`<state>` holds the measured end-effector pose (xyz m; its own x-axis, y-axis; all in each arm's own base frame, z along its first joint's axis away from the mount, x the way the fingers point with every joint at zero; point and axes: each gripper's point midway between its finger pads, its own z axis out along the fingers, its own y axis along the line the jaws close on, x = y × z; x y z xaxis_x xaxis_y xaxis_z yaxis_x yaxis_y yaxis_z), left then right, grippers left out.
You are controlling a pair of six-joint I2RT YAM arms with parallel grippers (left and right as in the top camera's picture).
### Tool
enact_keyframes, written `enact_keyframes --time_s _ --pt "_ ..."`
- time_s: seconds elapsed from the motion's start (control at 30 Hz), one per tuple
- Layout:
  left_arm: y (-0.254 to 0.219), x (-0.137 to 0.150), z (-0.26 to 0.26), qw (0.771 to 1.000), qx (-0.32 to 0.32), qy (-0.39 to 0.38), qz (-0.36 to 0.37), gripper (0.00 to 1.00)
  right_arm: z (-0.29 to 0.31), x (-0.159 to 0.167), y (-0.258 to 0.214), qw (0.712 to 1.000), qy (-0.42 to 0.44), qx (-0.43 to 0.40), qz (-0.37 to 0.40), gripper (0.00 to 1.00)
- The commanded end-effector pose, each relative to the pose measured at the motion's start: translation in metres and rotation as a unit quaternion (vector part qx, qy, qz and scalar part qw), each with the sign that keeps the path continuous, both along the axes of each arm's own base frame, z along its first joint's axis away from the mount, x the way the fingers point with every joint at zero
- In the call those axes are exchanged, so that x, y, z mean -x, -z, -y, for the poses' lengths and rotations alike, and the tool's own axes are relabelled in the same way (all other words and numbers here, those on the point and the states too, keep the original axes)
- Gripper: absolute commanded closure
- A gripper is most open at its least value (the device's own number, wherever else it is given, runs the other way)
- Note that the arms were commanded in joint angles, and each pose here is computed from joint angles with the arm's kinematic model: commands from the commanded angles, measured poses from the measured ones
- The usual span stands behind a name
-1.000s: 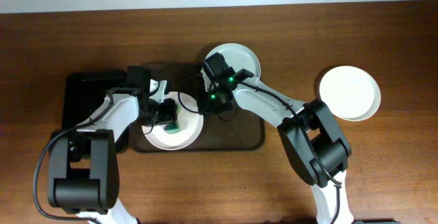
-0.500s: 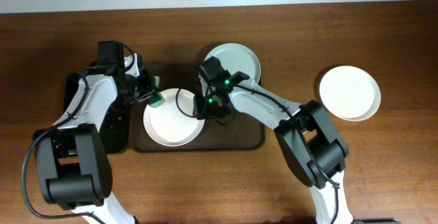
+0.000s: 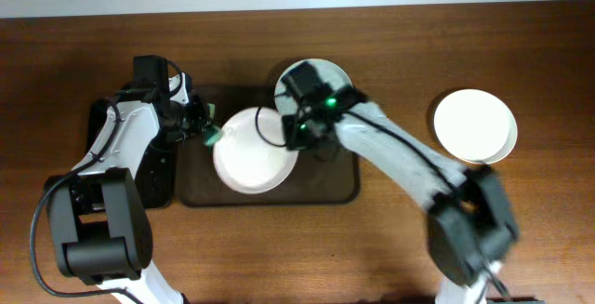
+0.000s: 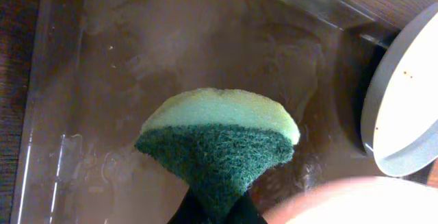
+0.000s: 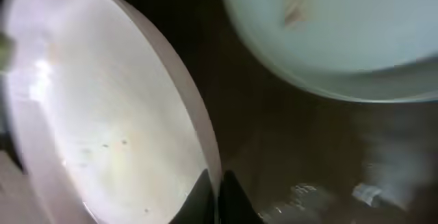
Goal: Clean dirty plates on tray and stack at the side
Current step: 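Withdraw the sponge left and lift the plate with the right gripper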
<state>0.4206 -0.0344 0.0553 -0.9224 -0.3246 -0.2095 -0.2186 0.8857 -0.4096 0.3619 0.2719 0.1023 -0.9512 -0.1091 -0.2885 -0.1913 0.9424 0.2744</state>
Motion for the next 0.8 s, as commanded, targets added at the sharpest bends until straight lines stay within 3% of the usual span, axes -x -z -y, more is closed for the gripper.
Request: enact_keyframes --time_s 0.0,0.2,0.3,0.53,0.67,0.77 --pt "-0.003 -0.004 -0.001 1.000 -0.001 -0.005 0.004 1.00 0.046 -0.014 -0.064 0.990 0.050 0.070 0.112 0.96" --pt "-0.003 -0.004 -0.001 1.000 -0.002 -0.005 0.004 0.99 0.125 -0.017 -0.098 0.942 0.128 0.247 0.189 0.96" --pt "-0.003 -0.004 -0.001 1.000 -0.002 -0.005 0.004 1.00 0.138 -0.018 -0.110 0.917 0.142 0.300 0.222 0.96" --pt "-0.003 -0.004 -0.001 1.000 -0.002 -0.005 0.003 1.00 0.099 0.006 -0.157 0.840 0.113 0.394 0.355 0.96" --pt "-0.003 -0.004 -0.002 1.000 -0.003 -0.006 0.004 0.99 0.079 0.021 -0.170 0.817 0.096 0.409 0.395 0.96" --pt "-0.003 -0.004 -0.001 1.000 -0.003 -0.005 0.004 0.99 0.074 0.030 -0.191 0.783 0.124 0.418 0.444 0.96"
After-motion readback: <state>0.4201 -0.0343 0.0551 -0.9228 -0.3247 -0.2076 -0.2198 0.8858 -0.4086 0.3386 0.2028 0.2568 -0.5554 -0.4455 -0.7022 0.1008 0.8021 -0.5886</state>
